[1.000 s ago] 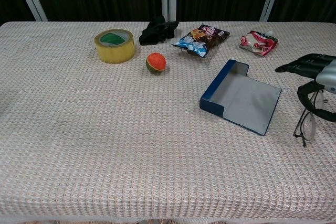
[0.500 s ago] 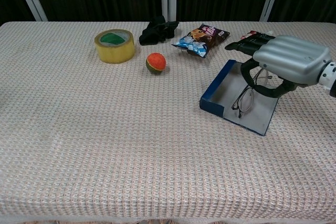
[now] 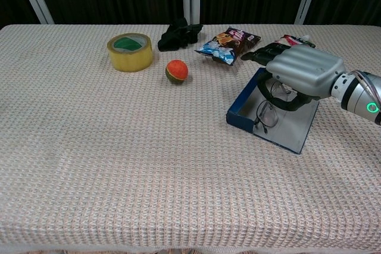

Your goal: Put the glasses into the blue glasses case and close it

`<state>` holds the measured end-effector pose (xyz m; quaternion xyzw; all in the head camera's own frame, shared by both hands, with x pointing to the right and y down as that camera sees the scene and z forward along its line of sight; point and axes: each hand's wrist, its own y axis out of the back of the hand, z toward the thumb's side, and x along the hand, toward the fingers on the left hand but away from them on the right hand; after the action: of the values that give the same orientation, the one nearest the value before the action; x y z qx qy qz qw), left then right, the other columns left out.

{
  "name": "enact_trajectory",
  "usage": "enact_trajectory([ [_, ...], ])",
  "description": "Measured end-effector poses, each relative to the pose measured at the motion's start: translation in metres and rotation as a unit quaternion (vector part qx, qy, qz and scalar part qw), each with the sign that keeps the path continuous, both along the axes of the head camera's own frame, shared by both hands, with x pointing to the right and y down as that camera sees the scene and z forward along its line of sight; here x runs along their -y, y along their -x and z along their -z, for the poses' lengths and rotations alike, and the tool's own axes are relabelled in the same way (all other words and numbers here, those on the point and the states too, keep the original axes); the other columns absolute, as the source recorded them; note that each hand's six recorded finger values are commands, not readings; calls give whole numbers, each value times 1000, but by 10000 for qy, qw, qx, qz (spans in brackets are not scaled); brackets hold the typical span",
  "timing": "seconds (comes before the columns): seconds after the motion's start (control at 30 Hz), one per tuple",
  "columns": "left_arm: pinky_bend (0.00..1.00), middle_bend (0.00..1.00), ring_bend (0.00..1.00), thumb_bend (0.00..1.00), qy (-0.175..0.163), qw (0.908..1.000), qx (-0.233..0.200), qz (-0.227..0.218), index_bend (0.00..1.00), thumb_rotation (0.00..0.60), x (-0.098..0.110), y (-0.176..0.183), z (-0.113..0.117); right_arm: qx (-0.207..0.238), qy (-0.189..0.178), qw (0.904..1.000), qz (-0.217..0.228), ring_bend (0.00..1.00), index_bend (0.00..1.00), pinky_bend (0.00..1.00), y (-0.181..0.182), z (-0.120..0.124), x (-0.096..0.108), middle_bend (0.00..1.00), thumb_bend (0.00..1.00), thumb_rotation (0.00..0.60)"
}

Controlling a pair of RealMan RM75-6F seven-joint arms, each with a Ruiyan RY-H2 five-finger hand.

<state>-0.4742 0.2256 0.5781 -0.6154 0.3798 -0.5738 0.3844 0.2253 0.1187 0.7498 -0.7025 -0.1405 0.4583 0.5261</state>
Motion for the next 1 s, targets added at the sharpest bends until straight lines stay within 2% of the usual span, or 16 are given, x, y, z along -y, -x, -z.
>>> enact_trajectory([
  [0.13, 225, 78, 88, 144, 29, 10000, 11, 41, 62, 380, -1, 3, -1, 57, 2, 10000, 0, 0, 680, 0, 4, -1, 0, 0, 472, 600],
  [0.2, 225, 78, 88, 144, 30, 10000, 4, 41, 62, 381, -1, 3, -1, 78, -8, 10000, 10, 0, 599, 0, 5, -2, -1, 0, 459, 600],
  [0.37, 225, 78, 88, 144, 36, 10000, -6, 26, 61, 380, -1, 2, -2, 85, -24, 9999, 53, 0, 283, 0, 4, -1, -2, 0, 391, 600],
  [0.5, 225, 78, 88, 144, 41, 10000, -4, 17, 62, 378, -1, 2, -2, 154, -49, 9999, 28, 0, 186, 0, 1, 2, -1, 0, 383, 600],
  [0.63, 225, 78, 87, 144, 53, 10000, -3, 16, 62, 380, -1, 1, -2, 291, -81, 9995, -16, 0, 48, 0, -2, 7, 0, 0, 381, 600],
  [0.73, 225, 78, 88, 144, 74, 10000, -10, 9, 62, 380, -2, 0, -4, 396, -108, 9992, -38, 0, 2, 0, -6, 12, 0, 0, 380, 600],
  [0.87, 225, 78, 88, 145, 76, 10000, -26, -2, 62, 379, -3, -2, -4, 499, -164, 9986, -64, 0, 0, 0, -17, 20, -2, 0, 374, 600],
  [1.0, 225, 78, 88, 144, 102, 9999, -18, -18, 62, 379, -4, -3, -5, 372, -166, 9992, 13, 0, 0, 0, -35, 26, -6, 0, 323, 600],
])
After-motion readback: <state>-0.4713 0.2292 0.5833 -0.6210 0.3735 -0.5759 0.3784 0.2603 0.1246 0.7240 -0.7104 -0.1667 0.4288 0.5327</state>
